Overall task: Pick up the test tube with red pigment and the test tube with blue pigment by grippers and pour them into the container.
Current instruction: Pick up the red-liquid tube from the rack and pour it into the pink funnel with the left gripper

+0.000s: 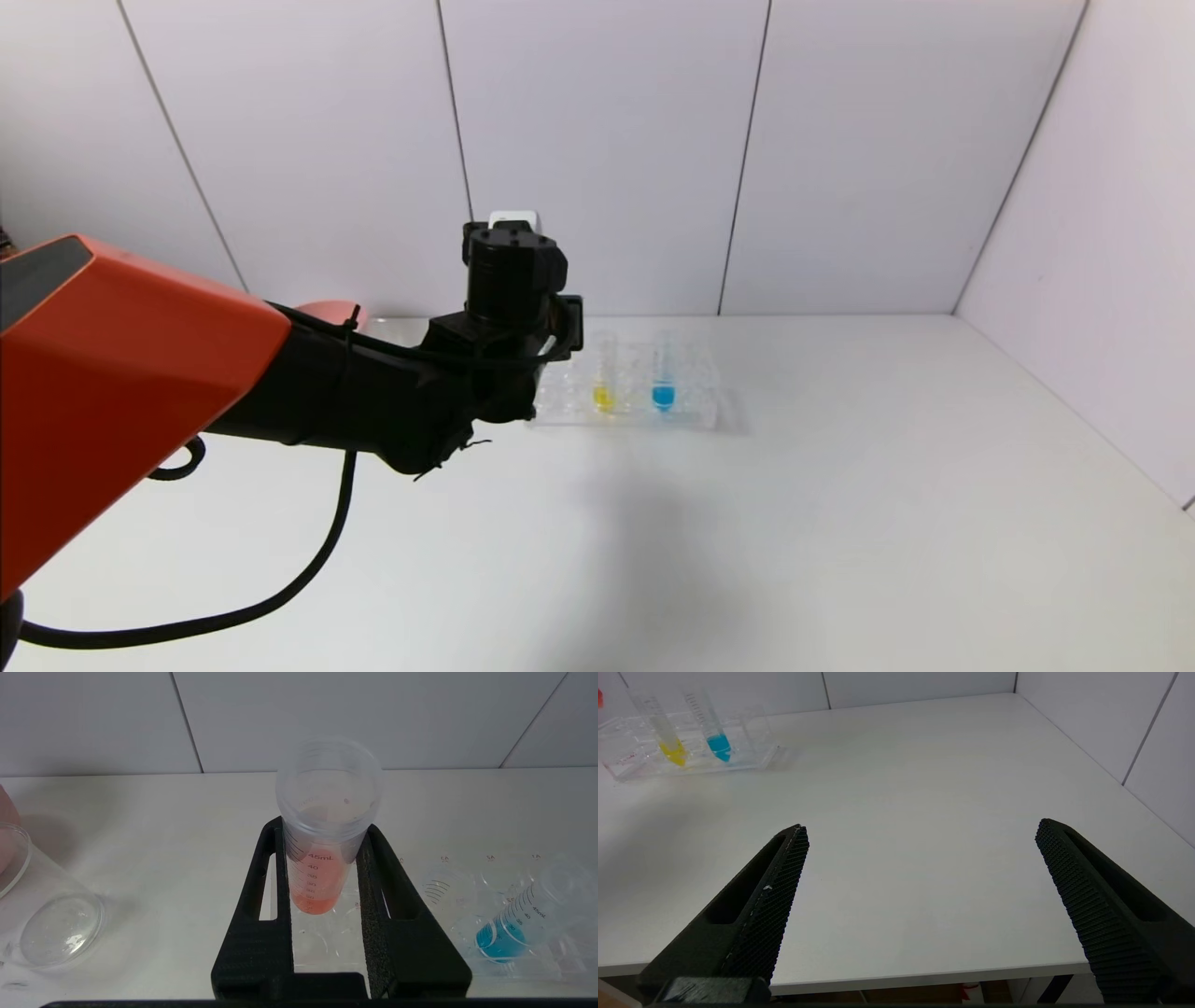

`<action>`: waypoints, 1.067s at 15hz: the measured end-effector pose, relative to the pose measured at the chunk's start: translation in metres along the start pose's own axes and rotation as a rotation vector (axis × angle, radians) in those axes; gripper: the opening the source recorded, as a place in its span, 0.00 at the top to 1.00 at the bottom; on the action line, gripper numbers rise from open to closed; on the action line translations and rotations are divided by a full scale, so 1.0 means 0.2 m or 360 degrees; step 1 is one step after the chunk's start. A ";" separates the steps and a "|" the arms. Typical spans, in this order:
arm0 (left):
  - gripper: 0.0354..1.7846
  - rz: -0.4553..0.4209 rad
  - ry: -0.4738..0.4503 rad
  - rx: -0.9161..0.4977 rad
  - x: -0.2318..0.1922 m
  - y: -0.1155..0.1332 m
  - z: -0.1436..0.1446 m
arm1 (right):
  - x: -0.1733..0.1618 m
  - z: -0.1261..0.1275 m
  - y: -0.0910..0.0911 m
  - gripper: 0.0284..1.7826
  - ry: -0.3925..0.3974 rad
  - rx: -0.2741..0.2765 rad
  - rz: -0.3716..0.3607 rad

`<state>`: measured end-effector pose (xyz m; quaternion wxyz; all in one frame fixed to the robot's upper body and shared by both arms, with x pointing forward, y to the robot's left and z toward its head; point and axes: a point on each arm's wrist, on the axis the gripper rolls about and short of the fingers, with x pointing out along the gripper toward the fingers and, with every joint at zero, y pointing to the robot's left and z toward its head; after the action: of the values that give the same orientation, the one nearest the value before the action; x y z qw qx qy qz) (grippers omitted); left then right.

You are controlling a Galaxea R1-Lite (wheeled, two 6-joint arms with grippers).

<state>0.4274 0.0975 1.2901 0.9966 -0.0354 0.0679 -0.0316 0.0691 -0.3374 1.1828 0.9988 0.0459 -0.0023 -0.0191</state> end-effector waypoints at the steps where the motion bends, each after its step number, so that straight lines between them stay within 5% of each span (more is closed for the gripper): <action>1: 0.77 -0.0023 0.0019 0.0009 -0.02 0.01 0.00 | 0.00 0.00 0.00 0.00 0.0000 0.0000 0.0000; 5: 0.77 -0.0301 0.0144 0.0065 -0.12 0.17 0.00 | 0.00 0.00 0.00 0.00 0.0000 0.0000 0.0000; 12: 0.77 -0.0642 0.0174 0.0144 -0.26 0.91 0.11 | 0.00 0.00 0.00 0.00 0.0000 0.0000 0.0001; 16: 0.77 -0.0661 0.0139 0.0191 -0.36 1.24 0.12 | 0.00 0.00 0.00 0.00 0.0000 0.0000 0.0000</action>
<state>0.3735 0.3501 1.3049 0.9651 0.0120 0.1001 -0.2418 0.0691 -0.3374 1.1828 0.9988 0.0459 -0.0023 -0.0191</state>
